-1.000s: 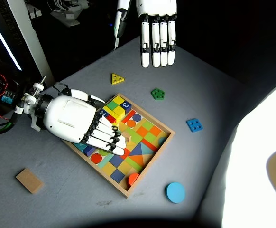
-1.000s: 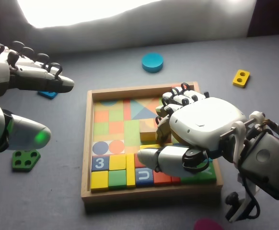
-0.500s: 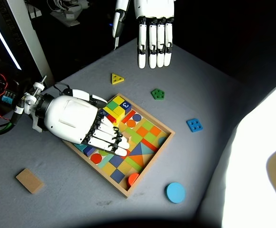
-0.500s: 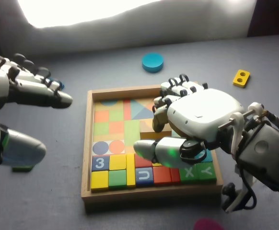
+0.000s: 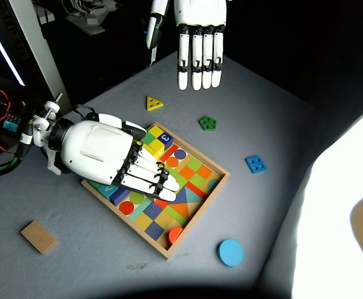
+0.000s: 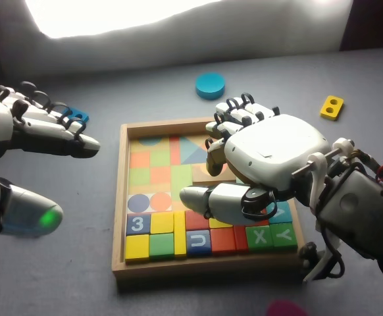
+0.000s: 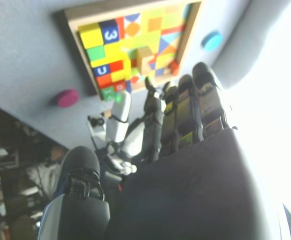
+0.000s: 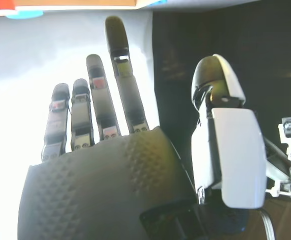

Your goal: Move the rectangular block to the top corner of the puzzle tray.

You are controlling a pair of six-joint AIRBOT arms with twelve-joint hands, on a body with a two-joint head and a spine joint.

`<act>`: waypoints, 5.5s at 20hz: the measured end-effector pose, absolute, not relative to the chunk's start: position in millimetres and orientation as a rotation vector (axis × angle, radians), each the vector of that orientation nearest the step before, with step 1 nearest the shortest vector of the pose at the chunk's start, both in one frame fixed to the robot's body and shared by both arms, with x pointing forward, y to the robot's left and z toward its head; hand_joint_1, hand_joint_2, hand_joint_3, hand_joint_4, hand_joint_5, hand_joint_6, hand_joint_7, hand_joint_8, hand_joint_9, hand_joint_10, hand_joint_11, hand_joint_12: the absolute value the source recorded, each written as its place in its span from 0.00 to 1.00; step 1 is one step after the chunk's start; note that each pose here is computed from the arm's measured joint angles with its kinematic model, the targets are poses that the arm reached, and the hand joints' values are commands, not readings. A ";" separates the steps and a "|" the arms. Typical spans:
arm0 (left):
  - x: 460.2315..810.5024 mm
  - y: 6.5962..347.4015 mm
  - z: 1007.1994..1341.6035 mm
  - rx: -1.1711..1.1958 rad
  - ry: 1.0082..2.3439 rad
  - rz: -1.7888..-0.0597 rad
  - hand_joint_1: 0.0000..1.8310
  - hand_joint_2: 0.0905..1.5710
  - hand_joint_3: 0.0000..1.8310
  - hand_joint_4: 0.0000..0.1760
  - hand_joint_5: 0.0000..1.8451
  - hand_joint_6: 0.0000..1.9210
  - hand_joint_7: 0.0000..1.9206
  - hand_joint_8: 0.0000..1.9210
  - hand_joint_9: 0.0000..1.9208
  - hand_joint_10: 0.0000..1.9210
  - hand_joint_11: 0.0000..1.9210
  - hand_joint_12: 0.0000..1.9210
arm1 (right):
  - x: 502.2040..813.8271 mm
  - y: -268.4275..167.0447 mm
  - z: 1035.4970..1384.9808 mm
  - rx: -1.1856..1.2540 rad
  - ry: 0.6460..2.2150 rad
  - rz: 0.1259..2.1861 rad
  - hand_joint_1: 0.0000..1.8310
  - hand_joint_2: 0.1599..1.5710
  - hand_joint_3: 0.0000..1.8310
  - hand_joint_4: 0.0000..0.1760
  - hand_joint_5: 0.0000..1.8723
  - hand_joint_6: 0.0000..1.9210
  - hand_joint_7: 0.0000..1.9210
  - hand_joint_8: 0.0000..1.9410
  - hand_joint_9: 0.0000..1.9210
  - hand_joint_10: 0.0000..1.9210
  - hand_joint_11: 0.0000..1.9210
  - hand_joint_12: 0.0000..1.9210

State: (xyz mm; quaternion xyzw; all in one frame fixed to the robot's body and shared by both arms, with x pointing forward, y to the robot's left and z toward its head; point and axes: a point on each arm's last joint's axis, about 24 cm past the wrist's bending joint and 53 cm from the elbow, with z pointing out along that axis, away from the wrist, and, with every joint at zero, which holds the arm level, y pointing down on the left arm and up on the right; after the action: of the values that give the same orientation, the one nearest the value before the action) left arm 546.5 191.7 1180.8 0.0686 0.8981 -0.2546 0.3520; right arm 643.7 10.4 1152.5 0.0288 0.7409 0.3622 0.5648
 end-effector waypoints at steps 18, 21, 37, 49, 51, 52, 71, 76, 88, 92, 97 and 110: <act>545.8 191.9 1179.9 0.146 2.334 -0.665 0.01 0.81 0.00 0.21 0.04 0.00 0.03 0.00 0.02 0.00 0.00 0.11 | 649.5 10.2 1137.5 0.084 1.764 0.846 0.00 0.72 0.00 0.00 0.36 0.23 0.04 0.00 0.00 0.00 0.00 0.00; 545.7 193.1 1179.7 0.142 2.334 -0.663 0.00 0.81 0.00 0.17 0.04 0.00 0.02 0.00 0.02 0.00 0.00 0.09 | 649.4 10.2 1137.3 0.083 1.764 0.846 0.00 0.73 0.00 0.01 0.36 0.23 0.03 0.00 0.00 0.00 0.00 0.00; 546.1 194.3 1180.5 0.137 2.330 -0.665 0.00 0.81 0.00 0.17 0.02 0.00 0.01 0.00 0.01 0.00 0.00 0.07 | 662.9 -7.4 1136.2 0.078 1.745 0.791 0.00 0.73 0.00 0.00 0.42 0.13 0.03 0.01 0.00 0.00 0.00 0.00; 547.0 194.5 1181.3 0.135 2.326 -0.666 0.01 0.80 0.00 0.24 0.04 0.00 0.02 0.00 0.02 0.00 0.00 0.06 | 680.0 -22.1 1138.9 0.065 1.713 0.749 0.00 0.73 0.00 0.00 0.41 0.12 0.05 0.01 0.00 0.00 0.00 0.00; 547.3 194.9 1181.3 0.133 2.326 -0.665 0.02 0.80 0.00 0.24 0.04 0.00 0.01 0.00 0.02 0.00 0.00 0.06 | 685.1 -26.6 1139.3 0.068 1.707 0.739 0.00 0.73 0.00 0.00 0.40 0.12 0.05 0.01 0.00 0.00 0.00 0.00; 547.5 195.2 1181.3 0.132 2.326 -0.665 0.02 0.80 0.00 0.24 0.04 0.00 0.01 0.00 0.02 0.00 0.00 0.07 | 686.9 -28.8 1138.6 0.064 1.703 0.732 0.00 0.73 0.00 0.00 0.40 0.12 0.04 0.00 0.00 0.00 0.00 0.00; 548.1 196.0 1181.3 0.129 2.325 -0.664 0.01 0.80 0.00 0.24 0.04 0.00 0.01 0.00 0.02 0.00 0.00 0.10 | 708.8 -47.9 1144.7 0.096 1.670 0.710 0.00 0.72 0.00 0.00 0.42 0.13 0.05 0.00 0.00 0.00 0.00 0.00; 548.0 196.1 1181.2 0.129 2.326 -0.664 0.01 0.80 0.00 0.23 0.04 0.00 0.01 0.00 0.02 0.00 0.00 0.08 | 711.7 -47.3 1144.9 0.093 1.665 0.707 0.00 0.73 0.00 0.00 0.42 0.13 0.05 0.00 0.00 0.00 0.00 0.00; 547.9 196.1 1181.1 0.130 2.327 -0.664 0.02 0.80 0.00 0.23 0.04 0.00 0.02 0.00 0.02 0.00 0.00 0.07 | 722.7 -55.7 1148.6 0.121 1.652 0.695 0.00 0.74 0.00 0.00 0.42 0.13 0.06 0.00 0.00 0.00 0.00 0.00; 547.8 196.2 1181.0 0.130 2.327 -0.663 0.01 0.80 0.00 0.23 0.04 0.00 0.01 0.00 0.02 0.00 0.00 0.09 | 724.1 -56.3 1150.5 0.127 1.648 0.698 0.00 0.73 0.00 0.00 0.41 0.13 0.06 0.00 0.00 0.00 0.00 0.00; 547.8 196.1 1181.0 0.130 2.327 -0.664 0.01 0.81 0.00 0.22 0.04 0.00 0.01 0.00 0.02 0.00 0.00 0.10 | 724.8 -55.1 1157.1 0.134 1.635 0.707 0.00 0.74 0.00 0.00 0.41 0.13 0.07 0.00 0.00 0.00 0.00 0.00; 547.7 196.2 1180.9 0.130 2.328 -0.664 0.01 0.80 0.00 0.23 0.05 0.00 0.02 0.00 0.02 0.00 0.00 0.12 | 716.9 -48.7 1144.1 0.113 1.672 0.718 0.00 0.74 0.00 0.00 0.40 0.13 0.07 0.00 0.00 0.00 0.00 0.00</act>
State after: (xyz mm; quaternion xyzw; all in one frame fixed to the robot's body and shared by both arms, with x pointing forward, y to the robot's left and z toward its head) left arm 547.7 196.2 1180.9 0.0501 0.8992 -0.2563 0.3510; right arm 716.9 -48.7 1144.1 0.0491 0.7249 0.3113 0.6126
